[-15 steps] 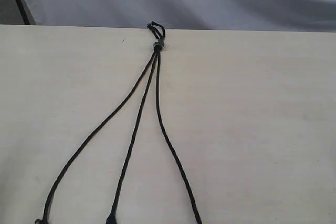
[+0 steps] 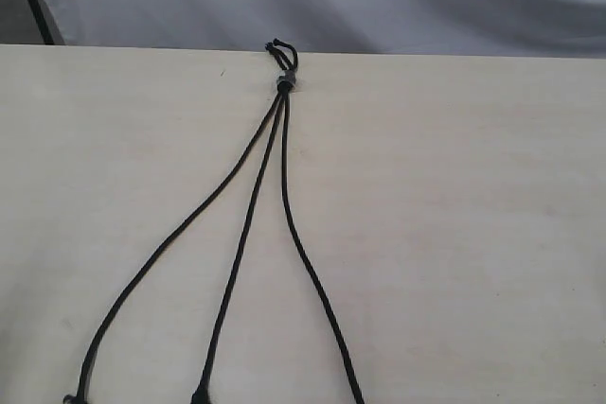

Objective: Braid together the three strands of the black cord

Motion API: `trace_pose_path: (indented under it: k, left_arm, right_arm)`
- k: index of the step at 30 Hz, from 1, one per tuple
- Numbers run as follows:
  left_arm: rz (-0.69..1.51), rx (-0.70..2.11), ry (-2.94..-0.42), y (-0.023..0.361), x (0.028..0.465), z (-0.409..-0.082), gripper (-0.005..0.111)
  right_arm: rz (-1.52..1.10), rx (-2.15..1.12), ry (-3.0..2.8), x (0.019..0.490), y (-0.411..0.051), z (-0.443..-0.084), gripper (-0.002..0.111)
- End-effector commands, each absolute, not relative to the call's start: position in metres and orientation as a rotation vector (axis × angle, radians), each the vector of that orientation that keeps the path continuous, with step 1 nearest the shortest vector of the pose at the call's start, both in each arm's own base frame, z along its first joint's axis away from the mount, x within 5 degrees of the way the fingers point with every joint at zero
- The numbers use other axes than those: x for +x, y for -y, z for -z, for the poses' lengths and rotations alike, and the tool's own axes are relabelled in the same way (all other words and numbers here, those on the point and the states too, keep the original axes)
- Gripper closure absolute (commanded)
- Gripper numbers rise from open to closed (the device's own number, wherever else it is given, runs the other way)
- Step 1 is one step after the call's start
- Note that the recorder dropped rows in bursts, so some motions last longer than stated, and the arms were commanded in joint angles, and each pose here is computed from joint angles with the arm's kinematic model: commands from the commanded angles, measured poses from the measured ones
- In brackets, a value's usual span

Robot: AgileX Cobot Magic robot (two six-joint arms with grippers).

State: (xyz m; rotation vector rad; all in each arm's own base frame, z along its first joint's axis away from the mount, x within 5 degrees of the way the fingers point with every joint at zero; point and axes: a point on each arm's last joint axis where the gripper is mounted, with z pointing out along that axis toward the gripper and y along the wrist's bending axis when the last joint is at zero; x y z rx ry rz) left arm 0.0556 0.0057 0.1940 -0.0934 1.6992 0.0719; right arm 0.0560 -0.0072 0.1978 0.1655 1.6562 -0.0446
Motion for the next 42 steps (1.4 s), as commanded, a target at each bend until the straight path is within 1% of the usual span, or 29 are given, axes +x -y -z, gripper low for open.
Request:
trace_pose_path:
  k: [1, 4, 6, 8, 12, 14, 15, 18, 22, 25, 29, 32, 36, 39, 42]
  left_arm:
    - [-0.075, -0.094, -1.689, -0.006, 0.056, -0.194, 0.106]
    - [-0.043, -0.127, -1.647, -0.006, 0.056, -0.198, 0.106]
    - [0.013, -0.177, -1.544, -0.006, 0.056, -0.207, 0.106]
    - [0.131, -0.258, -1.344, -0.006, 0.054, -0.224, 0.106]
    - [0.373, -0.320, -0.941, -0.006, 0.041, -0.255, 0.106]
    - [0.376, -0.235, -0.769, -0.003, 0.031, -0.269, 0.106]
    - [0.355, -0.211, -0.748, -0.002, 0.029, -0.270, 0.107]
    - [0.261, -0.199, -0.854, -0.002, 0.031, -0.284, 0.107]
    - [0.217, -0.261, -1.161, -0.005, 0.057, -0.296, 0.107]
    - [0.194, -0.284, -1.344, -0.007, 0.082, -0.293, 0.107]
    - [0.152, -0.282, -1.570, -0.010, 0.116, -0.274, 0.107]
    - [0.126, -0.279, -1.723, -0.012, 0.137, -0.255, 0.107]
    - [0.122, -0.308, -1.893, -0.014, 0.159, -0.229, 0.107]
    - [0.122, -0.297, -1.955, -0.014, 0.170, -0.216, 0.107]
    - [0.133, -0.299, -1.985, -0.014, 0.178, -0.207, 0.107]
  right_arm:
    - [0.019, 0.194, -1.618, 0.056, 0.007, -0.200, 0.108]
    - [-0.055, 0.255, -1.560, 0.056, 0.007, -0.204, 0.108]
    - [-0.132, 0.323, -1.495, 0.056, 0.007, -0.209, 0.108]
    - [-0.209, 0.391, -1.400, 0.055, 0.008, -0.216, 0.108]
    - [-0.208, 0.389, -1.238, 0.052, 0.011, -0.230, 0.108]
    - [-0.192, 0.371, -1.210, 0.051, 0.011, -0.233, 0.108]
    - [-0.186, 0.364, -1.217, 0.051, 0.011, -0.232, 0.108]
    - [-0.169, 0.339, -1.276, 0.052, 0.009, -0.240, 0.108]
    - [-0.181, 0.371, -1.458, 0.069, 0.010, -0.243, 0.108]
    - [-0.219, 0.361, -1.646, 0.089, 0.006, -0.238, 0.108]
    - [-0.322, 0.233, -1.931, 0.121, -0.014, -0.230, 0.108]
    - [-0.399, 0.078, -2.106, 0.145, -0.042, -0.227, 0.108]
    - [-0.495, -0.169, -2.228, 0.174, -0.097, -0.228, 0.108]
    - [-0.531, -0.335, -2.320, 0.190, -0.143, -0.222, 0.108]
    - [-0.509, -0.468, -2.468, 0.207, -0.185, -0.207, 0.107]
